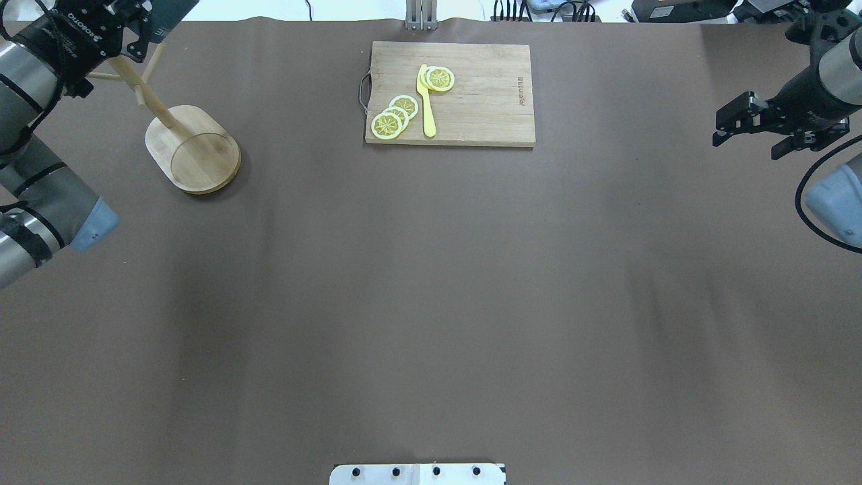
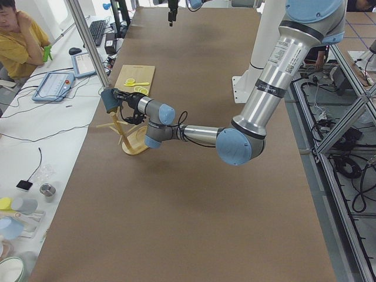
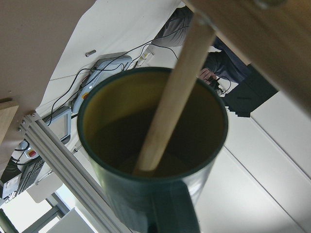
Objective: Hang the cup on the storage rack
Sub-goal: 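Align the mug handle over a mug-tree peg with the left gripper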
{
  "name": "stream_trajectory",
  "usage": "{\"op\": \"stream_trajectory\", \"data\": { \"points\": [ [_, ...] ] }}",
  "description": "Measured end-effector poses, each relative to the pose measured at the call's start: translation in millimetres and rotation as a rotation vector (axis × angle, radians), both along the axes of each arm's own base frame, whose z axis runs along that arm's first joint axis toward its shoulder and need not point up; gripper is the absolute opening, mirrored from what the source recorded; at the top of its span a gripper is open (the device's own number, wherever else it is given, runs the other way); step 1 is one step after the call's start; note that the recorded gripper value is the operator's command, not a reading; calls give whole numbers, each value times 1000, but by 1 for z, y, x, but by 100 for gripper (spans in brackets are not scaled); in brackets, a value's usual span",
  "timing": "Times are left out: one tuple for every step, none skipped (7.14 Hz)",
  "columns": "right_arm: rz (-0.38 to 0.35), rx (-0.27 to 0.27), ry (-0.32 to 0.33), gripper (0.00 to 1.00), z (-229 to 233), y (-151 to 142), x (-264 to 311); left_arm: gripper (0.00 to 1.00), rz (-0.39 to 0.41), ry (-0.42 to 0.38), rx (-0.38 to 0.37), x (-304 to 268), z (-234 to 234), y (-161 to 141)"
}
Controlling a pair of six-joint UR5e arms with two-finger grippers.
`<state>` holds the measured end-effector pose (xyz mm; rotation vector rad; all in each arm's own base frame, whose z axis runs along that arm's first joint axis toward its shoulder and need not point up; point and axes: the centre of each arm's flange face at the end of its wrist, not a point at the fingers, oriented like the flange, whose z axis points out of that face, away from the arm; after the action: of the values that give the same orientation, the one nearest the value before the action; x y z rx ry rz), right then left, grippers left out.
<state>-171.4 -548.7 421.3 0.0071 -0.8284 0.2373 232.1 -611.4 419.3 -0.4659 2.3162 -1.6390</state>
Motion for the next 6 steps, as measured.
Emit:
{"op": "stream_trajectory", "data": {
  "points": [
    [2,-2,-1,99,-1,0,-1,0,2,6,4,0,-3,0],
    [6,-7,-2,99,-1,0,-2,0,8,12,17,2,-10,2],
    [10,-12,-3,99,-2,0,-3,0,27,9,44,3,-20,5],
    [11,-15,-4,99,-2,1,-4,0,48,-15,86,4,-30,12],
    [11,-18,-3,99,-1,1,-5,0,55,-43,121,4,-36,17],
    [11,-22,-2,99,0,2,-5,0,73,-65,142,5,-38,21]
  ]
}}
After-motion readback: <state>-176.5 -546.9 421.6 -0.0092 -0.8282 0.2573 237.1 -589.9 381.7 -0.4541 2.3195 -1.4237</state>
